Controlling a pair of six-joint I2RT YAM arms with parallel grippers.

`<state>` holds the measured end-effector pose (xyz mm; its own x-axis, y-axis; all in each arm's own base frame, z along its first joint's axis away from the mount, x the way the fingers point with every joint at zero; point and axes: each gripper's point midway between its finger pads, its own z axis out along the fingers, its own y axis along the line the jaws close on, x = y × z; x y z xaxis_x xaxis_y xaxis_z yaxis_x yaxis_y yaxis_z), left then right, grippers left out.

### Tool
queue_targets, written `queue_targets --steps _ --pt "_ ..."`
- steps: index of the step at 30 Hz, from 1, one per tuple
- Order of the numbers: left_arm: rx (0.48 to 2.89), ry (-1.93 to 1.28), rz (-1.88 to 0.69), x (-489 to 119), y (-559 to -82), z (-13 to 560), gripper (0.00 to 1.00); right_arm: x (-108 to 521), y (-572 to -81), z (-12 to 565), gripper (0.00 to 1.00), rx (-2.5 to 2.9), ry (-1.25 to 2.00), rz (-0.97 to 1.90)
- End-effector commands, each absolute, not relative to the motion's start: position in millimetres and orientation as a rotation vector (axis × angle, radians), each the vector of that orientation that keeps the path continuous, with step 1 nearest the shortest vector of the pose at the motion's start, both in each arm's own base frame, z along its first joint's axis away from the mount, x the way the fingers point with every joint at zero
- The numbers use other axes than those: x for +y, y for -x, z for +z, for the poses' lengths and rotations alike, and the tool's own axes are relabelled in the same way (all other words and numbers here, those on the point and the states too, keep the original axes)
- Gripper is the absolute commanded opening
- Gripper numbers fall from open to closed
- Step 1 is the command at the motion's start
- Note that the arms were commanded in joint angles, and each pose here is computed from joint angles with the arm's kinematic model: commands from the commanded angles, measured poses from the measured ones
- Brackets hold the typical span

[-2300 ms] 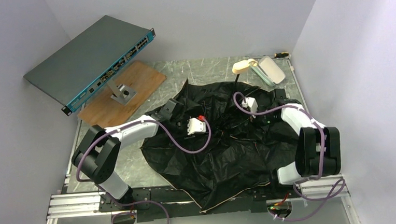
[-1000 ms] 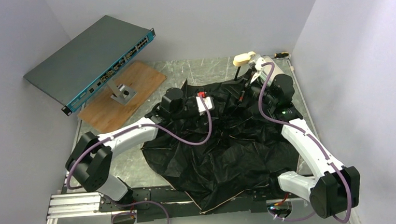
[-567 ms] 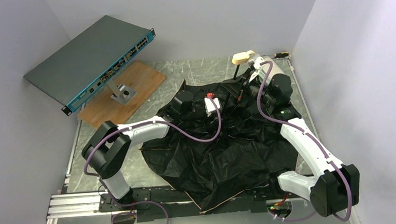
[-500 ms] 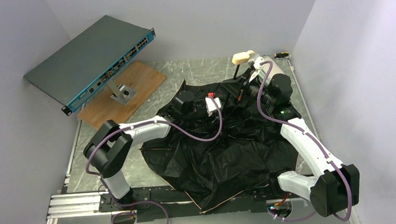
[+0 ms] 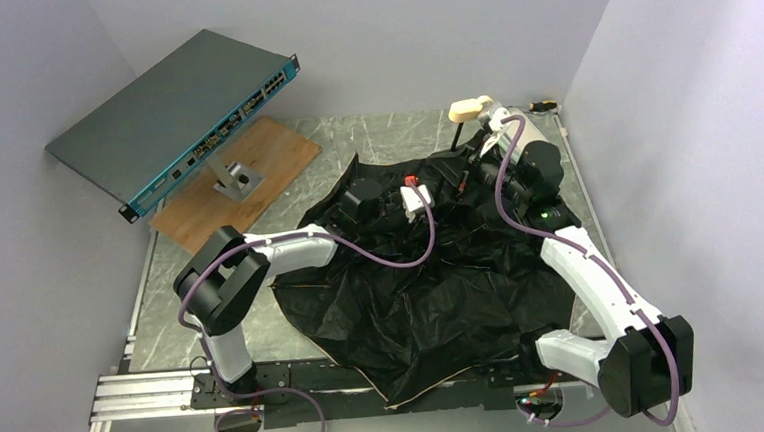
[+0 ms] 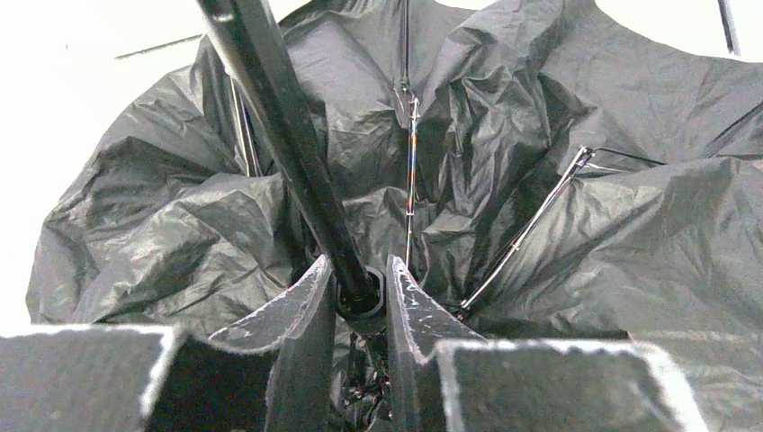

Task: Open the umbrella

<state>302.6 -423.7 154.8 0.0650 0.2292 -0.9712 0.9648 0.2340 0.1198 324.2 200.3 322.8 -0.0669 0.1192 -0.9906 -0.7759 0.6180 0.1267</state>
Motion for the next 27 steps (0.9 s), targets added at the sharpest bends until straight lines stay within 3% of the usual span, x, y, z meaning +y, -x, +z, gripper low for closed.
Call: queue_targets --steps 1,15,27 --pt "1.505 -1.183 -0.855 -417 -300 127 0.23 200 -324 391 0.00 1.291 0.562 0.797" --pt "1.733 -1.110 -0.870 -406 -300 78 0.24 198 -330 529 0.00 1.035 0.487 0.814" --pt "1.944 -1.106 -0.801 -387 -298 38 0.25 195 -312 584 0.00 0.914 0.513 0.801"
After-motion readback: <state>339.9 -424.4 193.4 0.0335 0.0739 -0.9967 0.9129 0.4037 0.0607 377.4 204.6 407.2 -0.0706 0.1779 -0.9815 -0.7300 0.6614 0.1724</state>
